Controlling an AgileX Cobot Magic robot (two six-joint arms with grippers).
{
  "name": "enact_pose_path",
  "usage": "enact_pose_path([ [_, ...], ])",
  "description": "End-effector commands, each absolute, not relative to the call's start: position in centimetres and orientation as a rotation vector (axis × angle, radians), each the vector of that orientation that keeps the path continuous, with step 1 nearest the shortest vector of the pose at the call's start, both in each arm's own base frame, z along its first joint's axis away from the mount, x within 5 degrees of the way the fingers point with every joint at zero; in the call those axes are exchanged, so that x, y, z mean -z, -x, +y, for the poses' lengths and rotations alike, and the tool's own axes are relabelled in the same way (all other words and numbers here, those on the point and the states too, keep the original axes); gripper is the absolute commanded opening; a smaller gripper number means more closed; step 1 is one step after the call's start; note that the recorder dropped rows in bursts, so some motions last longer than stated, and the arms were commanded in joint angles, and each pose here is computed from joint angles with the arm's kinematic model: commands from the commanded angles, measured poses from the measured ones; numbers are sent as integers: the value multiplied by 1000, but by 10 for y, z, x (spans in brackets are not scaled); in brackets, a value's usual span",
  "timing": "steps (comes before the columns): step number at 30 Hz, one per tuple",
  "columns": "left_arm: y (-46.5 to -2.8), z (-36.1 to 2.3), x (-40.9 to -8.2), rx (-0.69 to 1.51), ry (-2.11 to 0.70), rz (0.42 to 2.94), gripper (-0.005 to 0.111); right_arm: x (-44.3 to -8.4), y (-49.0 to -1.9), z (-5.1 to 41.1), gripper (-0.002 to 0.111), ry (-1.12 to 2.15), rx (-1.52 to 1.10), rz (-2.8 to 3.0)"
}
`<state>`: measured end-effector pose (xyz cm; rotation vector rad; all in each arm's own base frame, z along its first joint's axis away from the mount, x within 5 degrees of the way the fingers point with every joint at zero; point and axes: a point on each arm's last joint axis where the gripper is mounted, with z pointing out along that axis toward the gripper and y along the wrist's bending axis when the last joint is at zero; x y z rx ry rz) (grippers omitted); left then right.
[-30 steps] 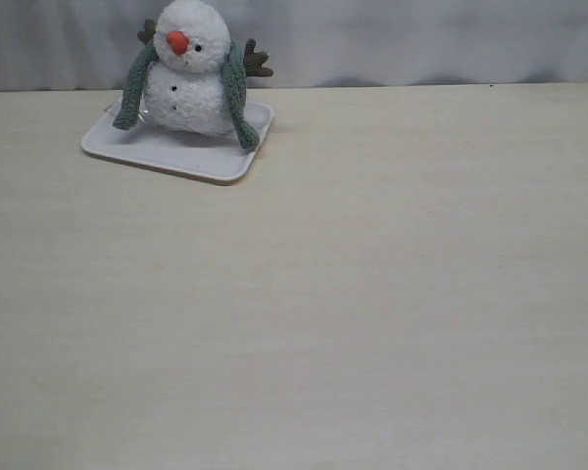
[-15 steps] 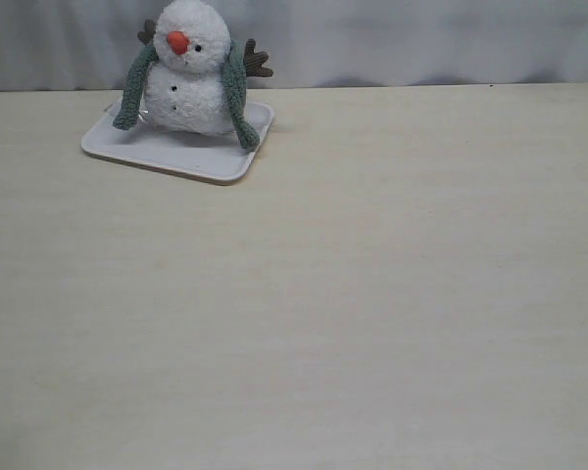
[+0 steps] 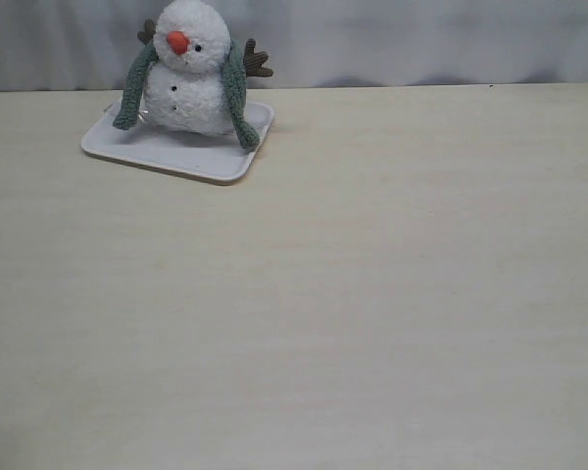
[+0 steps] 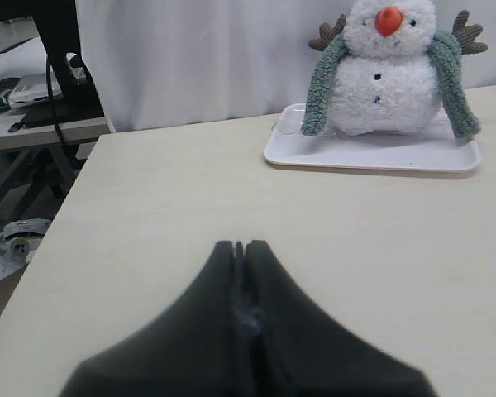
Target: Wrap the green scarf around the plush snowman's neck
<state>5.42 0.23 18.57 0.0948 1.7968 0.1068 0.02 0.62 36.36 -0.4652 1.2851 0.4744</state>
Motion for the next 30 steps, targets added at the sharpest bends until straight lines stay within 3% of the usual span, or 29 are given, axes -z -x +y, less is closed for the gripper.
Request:
enact_pose_path([
  [1, -54, 3, -185, -114, -95, 1797, 0, -363, 0, 6, 4, 464, -480, 1287],
  [13, -54, 3, -185, -113, -95, 1790, 0, -362, 0, 6, 4, 465, -480, 1290],
  [17, -54, 3, -185, -113, -95, 1790, 0, -360, 4, 1, 4, 497, -271, 1193],
  [25, -54, 3, -185, -113, -95, 1790, 0, -339, -11, 2, 4, 248, 81, 1029],
  [30, -54, 3, -185, -113, -95, 1790, 0, -307, -28, -1, 4, 40, 90, 1168],
])
